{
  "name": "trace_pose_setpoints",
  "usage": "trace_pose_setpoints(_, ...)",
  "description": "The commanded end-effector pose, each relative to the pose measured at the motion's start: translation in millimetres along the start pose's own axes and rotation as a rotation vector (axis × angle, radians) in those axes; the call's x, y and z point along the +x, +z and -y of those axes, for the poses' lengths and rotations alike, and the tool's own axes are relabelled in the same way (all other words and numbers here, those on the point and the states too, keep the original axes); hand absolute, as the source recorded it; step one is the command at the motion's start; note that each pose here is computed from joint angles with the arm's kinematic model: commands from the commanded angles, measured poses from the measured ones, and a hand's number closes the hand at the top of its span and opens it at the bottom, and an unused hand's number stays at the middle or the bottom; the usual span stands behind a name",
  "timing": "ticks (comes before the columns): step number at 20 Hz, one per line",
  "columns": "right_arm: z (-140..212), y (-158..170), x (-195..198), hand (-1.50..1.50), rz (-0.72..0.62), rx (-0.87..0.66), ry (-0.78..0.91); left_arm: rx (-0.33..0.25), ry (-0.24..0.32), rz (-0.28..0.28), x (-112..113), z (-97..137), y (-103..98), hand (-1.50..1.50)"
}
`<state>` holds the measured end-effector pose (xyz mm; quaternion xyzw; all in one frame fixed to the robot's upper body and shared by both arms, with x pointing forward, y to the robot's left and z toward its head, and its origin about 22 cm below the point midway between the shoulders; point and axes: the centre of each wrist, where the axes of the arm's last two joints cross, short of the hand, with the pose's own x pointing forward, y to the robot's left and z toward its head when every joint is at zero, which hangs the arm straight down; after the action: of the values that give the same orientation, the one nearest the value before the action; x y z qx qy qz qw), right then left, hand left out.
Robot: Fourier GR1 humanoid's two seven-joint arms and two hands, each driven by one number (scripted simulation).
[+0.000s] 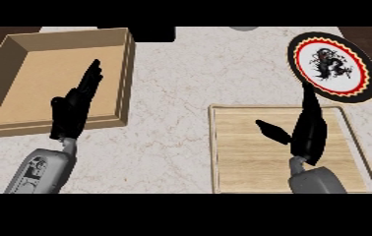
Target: Pick the lemon from the tray and place it in the plate
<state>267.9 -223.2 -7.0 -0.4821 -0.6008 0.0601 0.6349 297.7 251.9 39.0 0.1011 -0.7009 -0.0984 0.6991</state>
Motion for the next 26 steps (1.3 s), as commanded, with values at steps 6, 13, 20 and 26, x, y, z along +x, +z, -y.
trace_pose_setpoints(6, 51, 10, 62, -1.5, -0.095, 0.027, 0.279, 0.013, -0.003, -0.016, -12, -9, -2, 0.0)
trace_pose_setpoints(13, 97, 8, 100, -1.5, -0.289, 0.229, 0.445, 0.011, -0.007, 0.004, 3, -11, -3, 0.0)
trace_pose_setpoints(20, 96, -5, 90, -1.5, -0.422, 0.306, 0.477, 0.007, 0.0, -0.013, -11, -9, 5, 0.0)
trace_pose_setpoints(26, 86, -23, 74, -1.5, -0.462, 0.355, 0.456, -0.007, 0.008, -0.011, -13, -8, 5, 0.0)
